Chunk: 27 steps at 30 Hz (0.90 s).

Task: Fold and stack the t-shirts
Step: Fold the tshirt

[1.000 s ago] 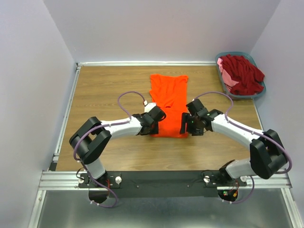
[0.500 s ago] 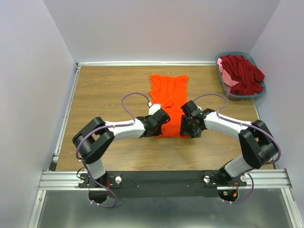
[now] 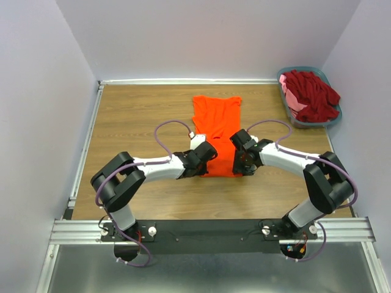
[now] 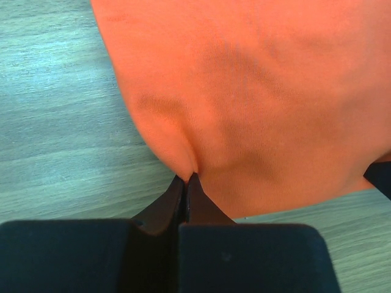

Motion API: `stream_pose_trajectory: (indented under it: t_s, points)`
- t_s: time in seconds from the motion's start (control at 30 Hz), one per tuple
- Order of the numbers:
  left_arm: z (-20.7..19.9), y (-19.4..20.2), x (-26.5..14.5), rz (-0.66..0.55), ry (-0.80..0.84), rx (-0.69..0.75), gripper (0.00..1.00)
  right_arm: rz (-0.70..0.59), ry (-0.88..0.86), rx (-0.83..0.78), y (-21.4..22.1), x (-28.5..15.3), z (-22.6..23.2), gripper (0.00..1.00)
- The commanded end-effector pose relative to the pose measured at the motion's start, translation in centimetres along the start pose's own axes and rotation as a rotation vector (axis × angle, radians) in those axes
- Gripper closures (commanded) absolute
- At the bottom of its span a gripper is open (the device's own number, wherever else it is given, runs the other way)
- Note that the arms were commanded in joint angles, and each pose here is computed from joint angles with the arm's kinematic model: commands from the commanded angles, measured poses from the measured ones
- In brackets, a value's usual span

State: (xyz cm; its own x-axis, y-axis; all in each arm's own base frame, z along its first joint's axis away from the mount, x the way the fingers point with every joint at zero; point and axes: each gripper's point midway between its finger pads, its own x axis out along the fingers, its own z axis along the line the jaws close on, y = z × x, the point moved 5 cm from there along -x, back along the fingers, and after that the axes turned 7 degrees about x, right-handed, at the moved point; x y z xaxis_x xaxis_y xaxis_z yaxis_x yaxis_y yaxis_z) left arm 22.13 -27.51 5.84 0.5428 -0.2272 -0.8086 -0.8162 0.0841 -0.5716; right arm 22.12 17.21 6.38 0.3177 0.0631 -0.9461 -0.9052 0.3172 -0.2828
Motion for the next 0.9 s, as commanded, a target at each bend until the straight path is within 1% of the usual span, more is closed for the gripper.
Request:
stream_pose_trajectory:
  t_s: [0.0,0.07,0.2,0.27,0.3,0.37,0.4,0.43,0.5,0.53,0.57,0.6,0.63,0.67,0.7,0.73,0.77,0.8,0.83,0.87]
  points:
    - [3.2,6.1,0.3,0.219,-0.106,0.068,1.0,-0.022,0.086,0.005,0.5,1.4,-1.4,0.55]
    - [3.2,6.2,0.3,0.221,-0.103,0.07,1.0,0.002,0.134,-0.004,1.5,2.3,-2.7,0.57]
    - [3.1,6.1,0.1,0.223,-0.091,0.084,1.0,0.063,0.19,-0.033,3.3,3.4,-4.3,0.57]
    - [3.1,6.3,0.0,0.232,-0.083,0.088,1.0,0.087,0.199,-0.043,4.0,3.5,-4.7,0.61]
    - [3.1,6.3,0.0,0.233,-0.082,0.089,1.0,0.091,0.199,-0.05,4.2,3.5,-4.8,0.71]
    - [3.2,6.6,-0.1,0.243,-0.078,0.099,1.0,0.099,0.197,-0.059,4.5,3.4,-4.9,0.81]
    - [3.3,6.8,-0.3,0.253,-0.072,0.102,1.0,0.1,0.19,-0.062,4.5,3.2,-4.9,0.96]
    - [3.3,6.7,-0.5,0.259,-0.064,0.118,1.0,0.098,0.18,-0.063,4.5,3.0,-4.9,0.99]
    - [3.0,6.7,-1.4,0.281,-0.024,0.135,1.0,0.111,0.135,-0.063,4.6,1.7,-4.5,1.0]
    - [3.1,7.0,-2.2,0.312,-0.02,0.154,1.0,0.124,0.111,-0.076,4.7,1.1,-4.3,0.99]
    - [3.0,7.3,-3.0,0.338,0.012,0.185,1.0,0.187,0.093,-0.083,5.5,0.0,-4.2,0.99]
    - [2.9,7.5,-4.7,0.354,0.032,0.208,1.0,0.193,0.051,-0.093,5.8,-1.5,-3.8,0.99]
    - [2.8,7.7,-5.7,0.364,0.053,0.221,1.0,0.258,0.053,-0.1,6.8,-2.8,-4.2,0.99]
    - [2.4,7.9,-7.4,0.37,0.115,0.224,1.0,0.28,0.043,-0.118,7.4,-3.8,-4.3,0.99]
    - [2.7,8.5,-8.6,0.402,0.118,0.241,1.0,0.295,0.032,-0.122,7.6,-4.9,-4.2,0.99]
    - [2.3,9.4,-10.0,0.44,0.168,0.257,1.0,0.291,0.006,-0.129,7.7,-6.4,-4.2,1.0]
    - [2.3,10.0,-11.1,0.463,0.191,0.262,1.0,0.338,0.047,-0.138,8.5,-7.8,-5.3,0.99]
    - [1.7,9.9,-12.9,0.458,0.25,0.237,1.0,0.35,0.044,-0.146,8.6,-8.9,-5.5,0.99]
    - [1.7,10.7,-14.3,0.489,0.269,0.253,1.0,0.345,0.019,-0.155,8.2,-10.2,-5.2,0.99]
    - [1.7,11.0,-15.3,0.5,0.297,0.243,1.0,0.361,0.031,-0.161,8.4,-12.0,-6.0,0.99]
